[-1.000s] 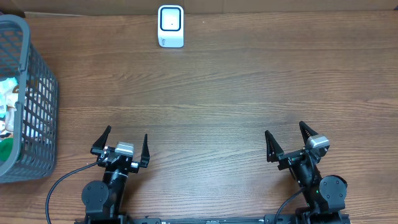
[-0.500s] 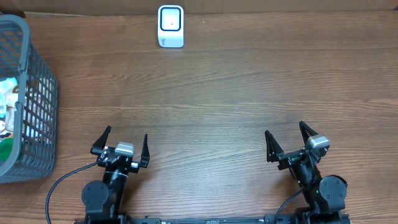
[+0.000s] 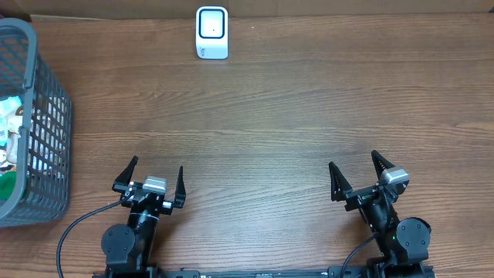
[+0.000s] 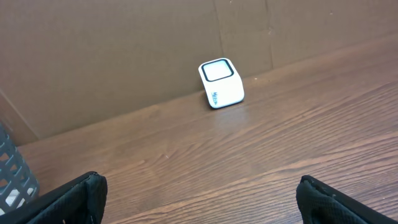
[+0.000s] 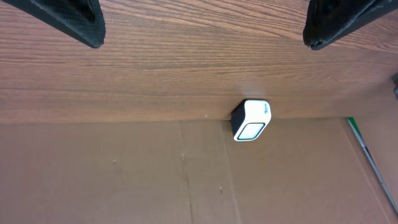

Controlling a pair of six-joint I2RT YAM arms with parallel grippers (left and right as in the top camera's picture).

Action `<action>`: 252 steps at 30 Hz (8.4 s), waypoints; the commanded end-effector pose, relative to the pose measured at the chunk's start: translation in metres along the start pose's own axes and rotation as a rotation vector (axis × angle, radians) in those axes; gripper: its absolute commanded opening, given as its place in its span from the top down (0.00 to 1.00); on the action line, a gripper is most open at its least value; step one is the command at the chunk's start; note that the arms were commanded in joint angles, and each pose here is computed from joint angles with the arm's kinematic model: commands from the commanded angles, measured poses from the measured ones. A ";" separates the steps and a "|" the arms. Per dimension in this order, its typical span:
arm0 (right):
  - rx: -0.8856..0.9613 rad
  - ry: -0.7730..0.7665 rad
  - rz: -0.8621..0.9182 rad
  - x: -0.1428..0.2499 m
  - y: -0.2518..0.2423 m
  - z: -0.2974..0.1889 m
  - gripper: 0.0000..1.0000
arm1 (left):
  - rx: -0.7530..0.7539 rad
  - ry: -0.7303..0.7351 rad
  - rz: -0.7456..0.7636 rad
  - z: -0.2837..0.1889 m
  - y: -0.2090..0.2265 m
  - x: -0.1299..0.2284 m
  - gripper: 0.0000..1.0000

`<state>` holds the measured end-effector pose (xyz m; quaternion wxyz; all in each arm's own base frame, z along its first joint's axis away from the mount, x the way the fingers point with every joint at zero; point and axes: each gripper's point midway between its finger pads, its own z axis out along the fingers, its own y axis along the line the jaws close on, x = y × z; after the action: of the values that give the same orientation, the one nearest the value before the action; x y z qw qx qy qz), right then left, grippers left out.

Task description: Scan the item barcode

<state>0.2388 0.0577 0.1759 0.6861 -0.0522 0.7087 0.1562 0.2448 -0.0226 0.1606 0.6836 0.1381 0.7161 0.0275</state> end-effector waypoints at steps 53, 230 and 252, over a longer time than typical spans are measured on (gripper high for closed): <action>0.001 -0.007 0.001 0.001 -0.001 0.000 0.00 | 0.008 -0.012 -0.002 0.000 -0.001 -0.001 0.00; 0.001 -0.007 0.001 0.001 -0.001 0.000 0.00 | -0.653 0.580 -0.960 0.002 0.348 -0.179 0.41; 0.001 -0.007 0.001 0.001 -0.001 0.000 0.00 | 0.033 1.160 -0.527 0.132 0.008 -0.147 0.44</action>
<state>0.2386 0.0578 0.1766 0.6871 -0.0523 0.7076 0.1565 0.3847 -0.0559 0.3336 0.2126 -0.0693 0.9630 -0.1507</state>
